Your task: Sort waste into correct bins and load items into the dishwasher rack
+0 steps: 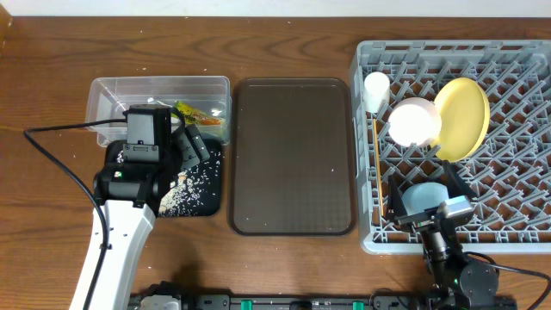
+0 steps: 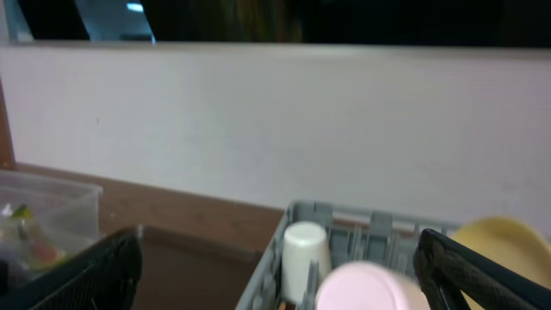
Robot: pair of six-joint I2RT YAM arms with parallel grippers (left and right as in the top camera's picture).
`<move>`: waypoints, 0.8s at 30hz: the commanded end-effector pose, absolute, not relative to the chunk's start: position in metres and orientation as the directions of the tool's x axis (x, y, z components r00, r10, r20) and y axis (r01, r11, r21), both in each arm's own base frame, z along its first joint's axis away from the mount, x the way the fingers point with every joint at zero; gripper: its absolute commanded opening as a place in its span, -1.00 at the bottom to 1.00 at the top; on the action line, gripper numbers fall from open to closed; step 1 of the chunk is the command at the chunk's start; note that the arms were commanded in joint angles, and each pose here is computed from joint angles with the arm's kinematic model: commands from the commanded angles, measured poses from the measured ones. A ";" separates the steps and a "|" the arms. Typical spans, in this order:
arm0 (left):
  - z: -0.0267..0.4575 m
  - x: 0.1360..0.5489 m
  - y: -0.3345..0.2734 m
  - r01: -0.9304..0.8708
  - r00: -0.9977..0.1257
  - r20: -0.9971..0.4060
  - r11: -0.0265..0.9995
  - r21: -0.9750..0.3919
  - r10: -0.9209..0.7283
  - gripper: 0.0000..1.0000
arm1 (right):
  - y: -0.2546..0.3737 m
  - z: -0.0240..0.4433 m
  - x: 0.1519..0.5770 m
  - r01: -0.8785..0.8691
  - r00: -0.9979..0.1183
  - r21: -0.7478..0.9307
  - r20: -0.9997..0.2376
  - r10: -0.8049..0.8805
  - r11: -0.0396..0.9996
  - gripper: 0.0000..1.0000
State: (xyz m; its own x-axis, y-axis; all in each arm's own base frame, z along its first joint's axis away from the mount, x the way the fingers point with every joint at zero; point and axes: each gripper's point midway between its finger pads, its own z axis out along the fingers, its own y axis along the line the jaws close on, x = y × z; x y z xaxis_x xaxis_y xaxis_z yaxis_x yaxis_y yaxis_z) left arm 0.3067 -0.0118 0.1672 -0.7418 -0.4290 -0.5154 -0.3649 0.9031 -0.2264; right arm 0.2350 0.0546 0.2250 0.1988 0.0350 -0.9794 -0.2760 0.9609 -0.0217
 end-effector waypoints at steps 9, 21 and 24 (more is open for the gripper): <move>0.164 0.306 -0.010 -0.361 -0.749 -0.513 0.907 -0.214 -0.419 0.81 | 0.041 0.158 0.243 -0.193 -0.073 0.034 -0.997 0.021 0.981 0.99; 0.164 0.306 -0.010 -0.361 -0.749 -0.513 0.907 -0.214 -0.419 0.81 | 0.041 0.159 0.243 -0.202 -0.046 -0.097 -0.993 -0.108 0.975 0.99; 0.164 0.306 -0.010 -0.361 -0.749 -0.513 0.907 -0.214 -0.419 0.81 | 0.041 0.158 0.243 -0.202 -0.046 -0.096 -0.993 -0.108 0.975 0.99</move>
